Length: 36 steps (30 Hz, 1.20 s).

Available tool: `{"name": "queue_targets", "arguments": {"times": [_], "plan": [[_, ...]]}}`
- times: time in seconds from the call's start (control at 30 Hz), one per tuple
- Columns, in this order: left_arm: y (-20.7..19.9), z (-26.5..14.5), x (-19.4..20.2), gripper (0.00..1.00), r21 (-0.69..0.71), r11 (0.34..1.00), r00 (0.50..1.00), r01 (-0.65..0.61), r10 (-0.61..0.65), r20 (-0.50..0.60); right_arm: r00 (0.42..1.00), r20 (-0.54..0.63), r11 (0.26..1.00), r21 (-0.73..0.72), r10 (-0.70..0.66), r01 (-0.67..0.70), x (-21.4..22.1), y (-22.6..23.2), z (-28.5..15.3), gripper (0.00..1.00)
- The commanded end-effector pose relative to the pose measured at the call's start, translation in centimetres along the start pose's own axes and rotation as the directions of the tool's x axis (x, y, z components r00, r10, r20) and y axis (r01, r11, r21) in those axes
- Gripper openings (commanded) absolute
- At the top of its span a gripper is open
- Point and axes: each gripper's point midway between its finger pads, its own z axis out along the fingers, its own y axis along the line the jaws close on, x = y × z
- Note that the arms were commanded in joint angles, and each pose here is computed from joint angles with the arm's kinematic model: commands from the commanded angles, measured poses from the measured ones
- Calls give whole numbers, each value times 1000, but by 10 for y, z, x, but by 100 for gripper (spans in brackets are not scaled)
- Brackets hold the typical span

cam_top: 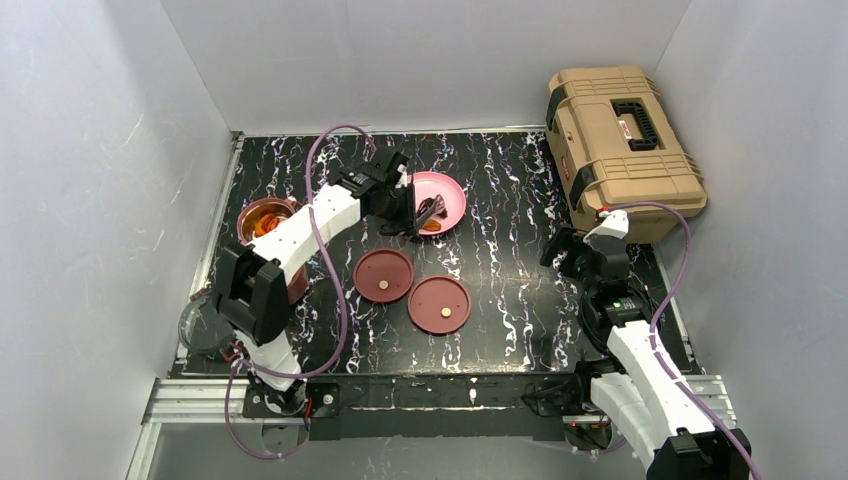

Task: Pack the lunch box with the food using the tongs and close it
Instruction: Pick up the fake food from the plate.

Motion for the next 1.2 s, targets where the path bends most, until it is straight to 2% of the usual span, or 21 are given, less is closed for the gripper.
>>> {"name": "queue_targets", "arguments": {"times": [0.0, 0.3, 0.6, 0.8, 1.17], "plan": [[-8, 0, -18, 34, 19, 1000, 999, -14, 13, 34, 999, 47, 1000, -13, 17, -17, -13, 4, 1, 100], [-19, 9, -30, 32, 47, 998, 999, -32, 30, 31, 999, 45, 1000, -11, 17, -17, -12, 4, 1, 100], [-16, -5, -29, 13, 51, 995, 995, -89, 86, 56, 999, 42, 1000, -9, 17, -16, -11, 3, 2, 100], [-14, -14, -29, 12, 46, 993, 991, -112, 109, 72, 999, 41, 1000, -9, 17, -16, -11, 3, 2, 100], [-17, -47, -40, 8, 60, 991, 980, -123, 112, 164, 999, 51, 1000, -8, 16, -16, -14, 3, 1, 100]]}}
